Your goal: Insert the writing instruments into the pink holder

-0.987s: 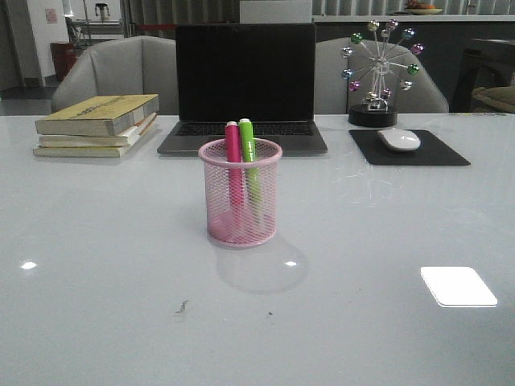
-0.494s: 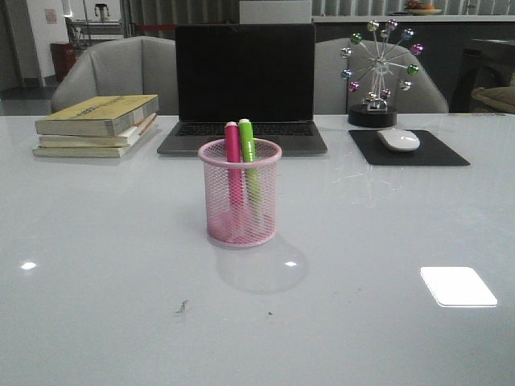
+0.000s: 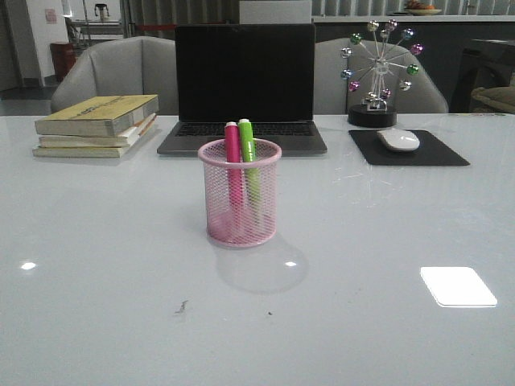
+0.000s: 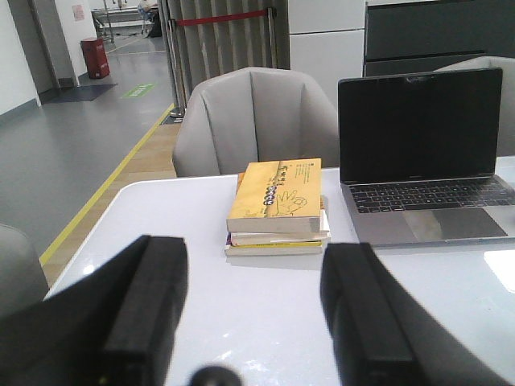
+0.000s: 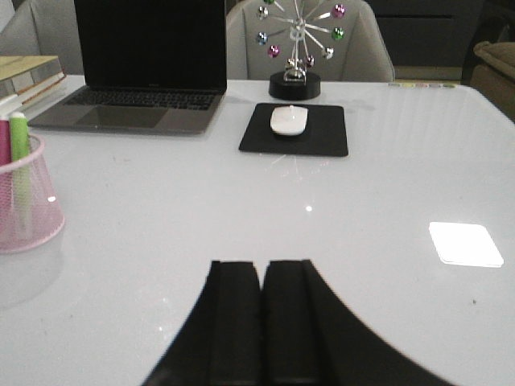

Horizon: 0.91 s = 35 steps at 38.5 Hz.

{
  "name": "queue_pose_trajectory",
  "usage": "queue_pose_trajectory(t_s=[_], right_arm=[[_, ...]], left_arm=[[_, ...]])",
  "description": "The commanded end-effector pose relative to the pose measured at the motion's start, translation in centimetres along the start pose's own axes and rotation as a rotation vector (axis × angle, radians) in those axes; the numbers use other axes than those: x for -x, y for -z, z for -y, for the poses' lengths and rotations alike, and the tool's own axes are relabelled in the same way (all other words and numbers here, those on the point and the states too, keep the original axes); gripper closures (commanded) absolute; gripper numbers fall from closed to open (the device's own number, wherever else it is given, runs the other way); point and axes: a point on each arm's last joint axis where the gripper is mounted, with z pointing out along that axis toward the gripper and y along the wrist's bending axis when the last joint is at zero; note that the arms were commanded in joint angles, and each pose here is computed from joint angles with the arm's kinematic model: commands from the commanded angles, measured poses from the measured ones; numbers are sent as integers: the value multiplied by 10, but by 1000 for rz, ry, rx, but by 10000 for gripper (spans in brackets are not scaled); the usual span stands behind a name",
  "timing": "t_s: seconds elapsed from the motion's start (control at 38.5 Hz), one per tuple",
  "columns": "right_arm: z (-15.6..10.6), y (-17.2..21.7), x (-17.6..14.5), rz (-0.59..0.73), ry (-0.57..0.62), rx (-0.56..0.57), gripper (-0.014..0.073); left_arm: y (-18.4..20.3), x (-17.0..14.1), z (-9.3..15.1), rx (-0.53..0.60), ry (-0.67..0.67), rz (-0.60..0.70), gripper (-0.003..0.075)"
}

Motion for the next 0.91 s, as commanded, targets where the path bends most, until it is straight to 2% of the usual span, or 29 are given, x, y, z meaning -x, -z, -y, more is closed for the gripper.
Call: queue_pose_trajectory(t_s=[0.0,0.08,0.18,0.88], right_arm=[[0,0,5,98,11,9,536],[0,-4,-6,91,11,9,536],[1,-7,-15,147,11,15,536],[1,-7,-17,124,11,13,536]], left_arm=[[2,15,-4,38,5,93,282],[2,15,-4,38,5,93,282],[2,15,-4,38,5,93,282],[2,15,-4,38,5,93,282]])
